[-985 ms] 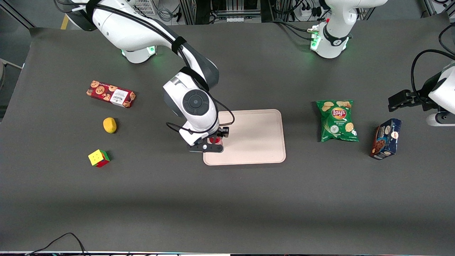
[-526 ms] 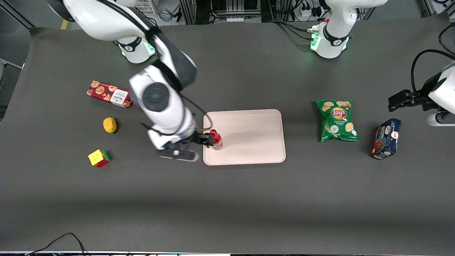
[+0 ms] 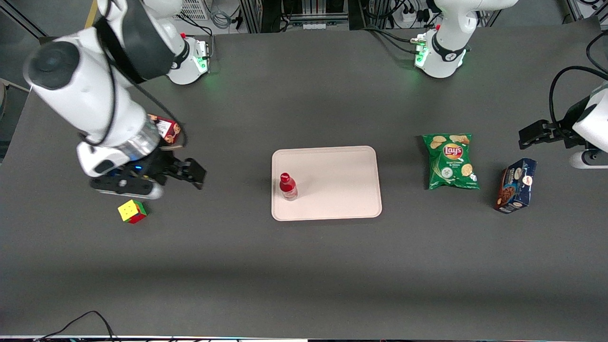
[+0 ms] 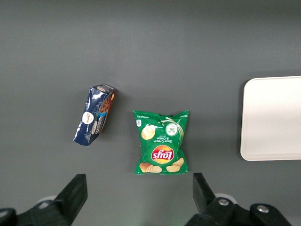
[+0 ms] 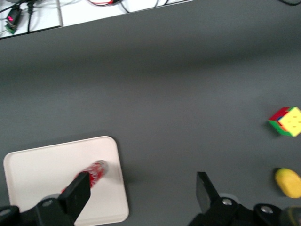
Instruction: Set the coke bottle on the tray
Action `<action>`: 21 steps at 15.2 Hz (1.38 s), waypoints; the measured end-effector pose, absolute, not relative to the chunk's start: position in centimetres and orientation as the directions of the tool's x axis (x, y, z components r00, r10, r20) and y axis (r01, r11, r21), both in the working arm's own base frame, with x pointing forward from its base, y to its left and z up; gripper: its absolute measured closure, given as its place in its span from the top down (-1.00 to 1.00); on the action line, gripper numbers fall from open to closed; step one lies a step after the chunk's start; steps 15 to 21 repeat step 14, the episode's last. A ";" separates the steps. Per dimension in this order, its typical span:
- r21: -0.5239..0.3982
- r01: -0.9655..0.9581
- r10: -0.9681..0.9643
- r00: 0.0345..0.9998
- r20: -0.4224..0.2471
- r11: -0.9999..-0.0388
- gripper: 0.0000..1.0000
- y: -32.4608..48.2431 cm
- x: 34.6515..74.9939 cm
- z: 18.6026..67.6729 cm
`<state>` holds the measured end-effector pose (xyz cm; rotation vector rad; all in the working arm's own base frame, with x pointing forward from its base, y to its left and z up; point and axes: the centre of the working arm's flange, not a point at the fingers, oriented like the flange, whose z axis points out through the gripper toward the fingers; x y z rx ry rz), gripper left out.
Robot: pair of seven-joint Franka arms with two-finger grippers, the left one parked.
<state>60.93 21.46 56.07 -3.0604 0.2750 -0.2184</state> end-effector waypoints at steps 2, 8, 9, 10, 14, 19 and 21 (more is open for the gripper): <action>-0.060 -0.139 -0.146 0.982 0.116 -0.988 1.00 16.5 60.5 56.8; -0.043 -0.050 -0.053 0.997 0.064 -0.998 1.00 3.7 58.2 56.5; -0.042 -0.055 -0.058 0.997 0.058 -0.998 1.00 3.2 57.9 56.3; -0.042 -0.063 -0.065 0.996 0.057 -0.997 1.00 2.7 57.8 56.3; -0.039 -0.077 -0.080 0.994 0.071 -0.996 1.00 0.9 57.8 56.9; -0.039 -0.077 -0.080 0.994 0.071 -0.996 1.00 0.9 57.8 56.9; -0.039 -0.077 -0.080 0.994 0.071 -0.996 1.00 0.9 57.8 56.9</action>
